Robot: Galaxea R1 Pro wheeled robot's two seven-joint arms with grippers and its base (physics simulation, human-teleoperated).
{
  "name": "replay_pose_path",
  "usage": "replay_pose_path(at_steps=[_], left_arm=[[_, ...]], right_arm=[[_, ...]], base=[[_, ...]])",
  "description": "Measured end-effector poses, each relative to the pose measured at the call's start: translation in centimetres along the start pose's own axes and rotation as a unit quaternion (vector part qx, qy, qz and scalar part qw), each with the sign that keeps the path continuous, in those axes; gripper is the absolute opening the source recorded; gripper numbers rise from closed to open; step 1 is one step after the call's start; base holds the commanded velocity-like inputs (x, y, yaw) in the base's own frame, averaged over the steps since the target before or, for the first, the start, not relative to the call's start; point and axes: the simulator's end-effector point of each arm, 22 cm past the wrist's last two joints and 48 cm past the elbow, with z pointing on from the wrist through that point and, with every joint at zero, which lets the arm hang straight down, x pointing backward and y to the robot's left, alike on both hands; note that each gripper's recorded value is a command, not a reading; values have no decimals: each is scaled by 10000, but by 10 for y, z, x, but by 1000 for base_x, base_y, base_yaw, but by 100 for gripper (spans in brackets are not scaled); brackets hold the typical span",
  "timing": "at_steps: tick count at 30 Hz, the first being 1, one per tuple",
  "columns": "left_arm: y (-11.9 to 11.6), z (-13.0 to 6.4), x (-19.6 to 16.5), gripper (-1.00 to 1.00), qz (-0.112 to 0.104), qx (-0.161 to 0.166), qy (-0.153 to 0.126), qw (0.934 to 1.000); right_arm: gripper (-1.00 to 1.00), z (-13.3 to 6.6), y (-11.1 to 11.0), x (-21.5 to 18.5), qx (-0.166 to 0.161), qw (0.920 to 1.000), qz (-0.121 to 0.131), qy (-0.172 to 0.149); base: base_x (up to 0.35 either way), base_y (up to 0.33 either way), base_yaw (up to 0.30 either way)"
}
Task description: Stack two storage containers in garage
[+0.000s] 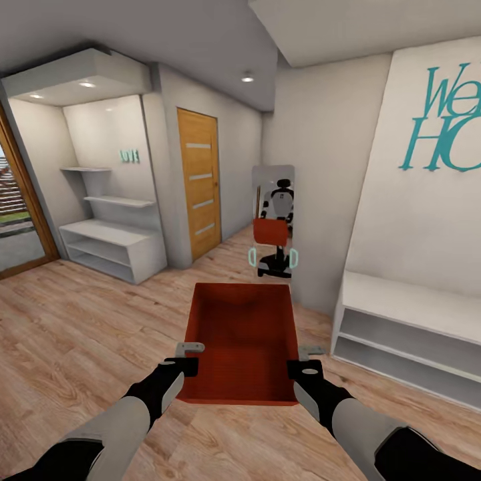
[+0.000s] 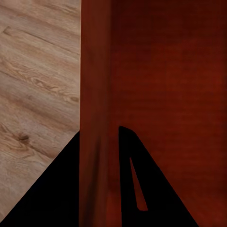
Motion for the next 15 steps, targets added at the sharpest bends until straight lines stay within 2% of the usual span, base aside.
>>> replay_pose_path(at_steps=[12,15], left_arm=[[0,0,0,-100,-2,1,-2,10000],[0,0,0,-100,-1,0,-2,10000]], right_arm=[[-100,0,0,0,0,10000,1,-2],[-100,0,0,0,0,10000,0,-2]], base=[[322,0,1],[322,0,142]])
